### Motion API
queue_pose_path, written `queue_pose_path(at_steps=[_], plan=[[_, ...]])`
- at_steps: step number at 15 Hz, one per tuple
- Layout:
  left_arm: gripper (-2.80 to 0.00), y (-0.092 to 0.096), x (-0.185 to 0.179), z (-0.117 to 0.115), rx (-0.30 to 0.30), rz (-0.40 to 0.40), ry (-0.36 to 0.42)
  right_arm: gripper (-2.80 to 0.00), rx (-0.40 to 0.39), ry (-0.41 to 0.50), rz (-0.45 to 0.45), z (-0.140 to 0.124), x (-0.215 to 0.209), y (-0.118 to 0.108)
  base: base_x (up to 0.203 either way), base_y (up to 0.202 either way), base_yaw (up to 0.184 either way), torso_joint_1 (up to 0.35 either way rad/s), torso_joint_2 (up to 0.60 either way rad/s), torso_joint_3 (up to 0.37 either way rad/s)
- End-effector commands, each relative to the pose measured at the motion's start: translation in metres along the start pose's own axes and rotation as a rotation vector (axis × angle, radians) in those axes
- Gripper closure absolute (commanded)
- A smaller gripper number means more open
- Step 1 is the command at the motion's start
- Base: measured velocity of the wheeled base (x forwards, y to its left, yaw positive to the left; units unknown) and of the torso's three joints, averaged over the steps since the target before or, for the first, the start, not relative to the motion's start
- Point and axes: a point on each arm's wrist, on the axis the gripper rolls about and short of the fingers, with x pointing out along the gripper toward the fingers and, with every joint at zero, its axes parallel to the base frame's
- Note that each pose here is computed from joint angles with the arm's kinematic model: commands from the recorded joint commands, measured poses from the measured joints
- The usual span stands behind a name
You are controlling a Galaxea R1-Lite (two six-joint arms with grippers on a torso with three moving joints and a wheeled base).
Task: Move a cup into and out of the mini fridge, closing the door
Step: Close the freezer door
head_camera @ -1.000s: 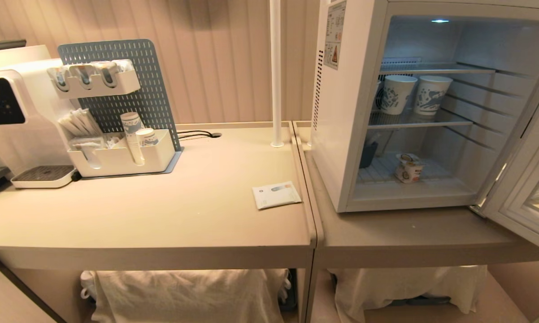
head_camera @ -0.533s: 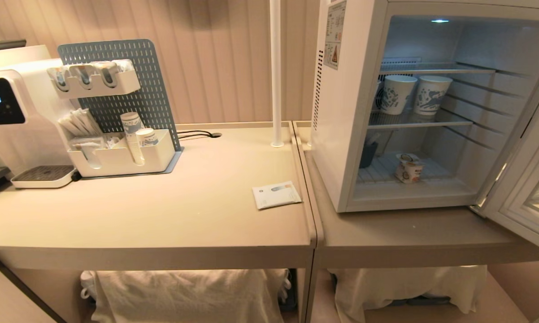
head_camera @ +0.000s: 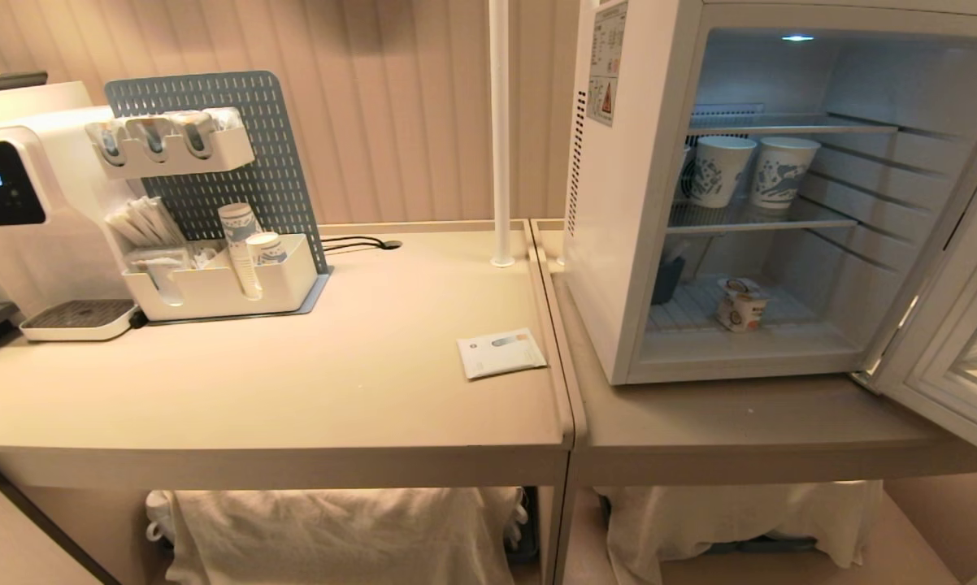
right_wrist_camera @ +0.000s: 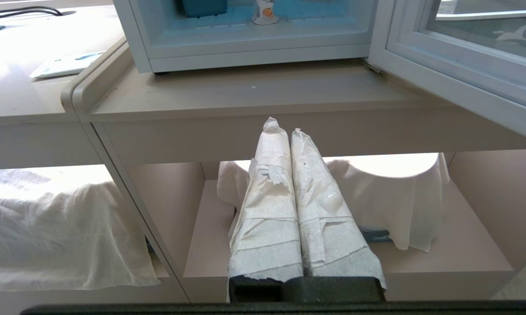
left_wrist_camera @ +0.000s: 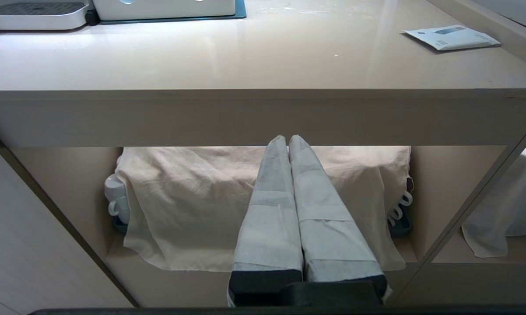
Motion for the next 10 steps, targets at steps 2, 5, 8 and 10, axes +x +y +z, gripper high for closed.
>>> queue_pose_path(at_steps=[2,5,8,10], plan=[[0.0,0.0,0.0,0.0001,-0.001,0.001,0.0,0.0,-0.003,0.009,0.0,-0.0028,0.0005,0.0,0.0,0.0,0.0,0.0,0.0,0.0],[0.0,0.0,0.0,0.0001,-0.001,0.002,0.0,0.0,-0.004,0.009,0.0,-0.0028,0.0005,0.0,0.0,0.0,0.0,0.0,0.0,0.0],[0.0,0.0,0.0,0.0001,-0.001,0.001,0.0,0.0,-0.004,0.008,0.0,-0.0026,0.0005,0.0,-0.135,0.0,0.001,0.004,0.0,0.002],[0.0,0.0,0.0,0.0001,-0.001,0.001,0.0,0.0,-0.004,0.006,0.001,-0.0025,0.0005,0.0,-0.197,0.0,0.001,0.002,0.0,0.003]])
